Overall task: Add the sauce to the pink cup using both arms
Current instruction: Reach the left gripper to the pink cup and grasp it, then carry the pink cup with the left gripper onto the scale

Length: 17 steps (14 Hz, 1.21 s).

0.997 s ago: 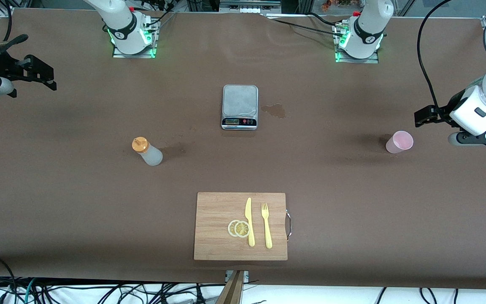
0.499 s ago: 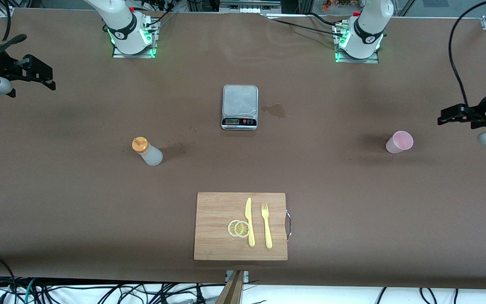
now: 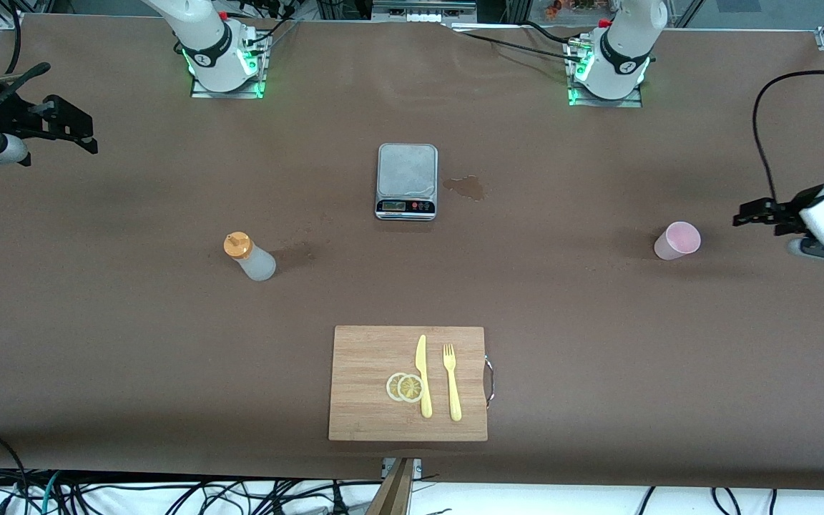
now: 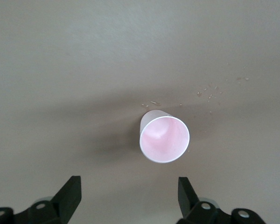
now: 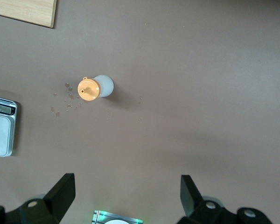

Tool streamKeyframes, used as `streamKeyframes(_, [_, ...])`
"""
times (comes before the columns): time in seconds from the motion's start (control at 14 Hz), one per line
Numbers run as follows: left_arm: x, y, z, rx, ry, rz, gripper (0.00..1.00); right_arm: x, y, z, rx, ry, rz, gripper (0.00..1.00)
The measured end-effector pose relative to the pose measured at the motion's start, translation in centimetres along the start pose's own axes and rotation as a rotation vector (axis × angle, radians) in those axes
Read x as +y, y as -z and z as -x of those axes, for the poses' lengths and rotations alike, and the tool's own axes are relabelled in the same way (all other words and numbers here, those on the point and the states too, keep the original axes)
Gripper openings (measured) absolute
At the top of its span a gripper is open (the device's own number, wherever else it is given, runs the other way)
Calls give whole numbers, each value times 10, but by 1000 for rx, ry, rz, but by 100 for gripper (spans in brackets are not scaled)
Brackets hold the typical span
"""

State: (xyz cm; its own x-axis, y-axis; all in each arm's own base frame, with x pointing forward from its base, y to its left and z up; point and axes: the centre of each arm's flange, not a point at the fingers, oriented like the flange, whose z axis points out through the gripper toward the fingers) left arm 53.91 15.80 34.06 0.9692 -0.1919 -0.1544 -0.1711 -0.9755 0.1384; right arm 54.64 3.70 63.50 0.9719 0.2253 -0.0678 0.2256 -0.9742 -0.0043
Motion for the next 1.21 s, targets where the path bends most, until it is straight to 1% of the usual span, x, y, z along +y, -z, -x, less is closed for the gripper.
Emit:
streamKeyframes(0.07, [3,-21,2,2,-6,9,89,1,0,0,0,-2,0,100])
streamKeyframes(0.21, [6,-56,0,5,-8,18,74,5,0,1,0,-9,-1,100])
streamKeyframes(0.28, [4,-65,-4,13,-7,12,73,8,0,1,0,-14,-1,100])
streamKeyframes(0.36, [2,-71,-6,21,-5,10,65,12,0,2,0,-20,-1,100])
streamKeyframes(0.43, [2,-77,-8,22,3,20,62,14,0,3,0,-25,-1,100])
streamKeyframes(0.5, [2,-85,-9,21,12,35,62,16,0,3,0,-27,-2,100])
streamKeyframes(0.64, [1,-96,-11,14,16,44,62,16,0,3,0,-28,-2,100])
streamKeyframes(0.71, [2,-100,-12,11,14,46,54,16,0,3,0,-28,-2,100])
streamKeyframes(0.78, [3,-102,-12,7,13,48,54,16,0,3,0,-28,-2,100])
streamKeyframes(0.85, [3,-104,-13,6,12,49,49,16,0,3,0,-28,-2,100])
streamKeyframes(0.93, [4,-104,-13,6,10,49,38,16,0,3,0,-28,-2,100])
streamKeyframes(1.0, [4,-104,-13,8,9,48,38,16,0,3,0,-28,-2,100])
streamKeyframes(1.07, [3,-103,-14,9,8,48,33,16,0,3,0,-28,-2,100])
streamKeyframes(1.14, [3,-103,-14,10,6,47,23,16,0,3,0,-28,-2,100])
streamKeyframes(1.21, [3,-104,-14,9,4,47,23,16,0,3,0,-28,-2,100])
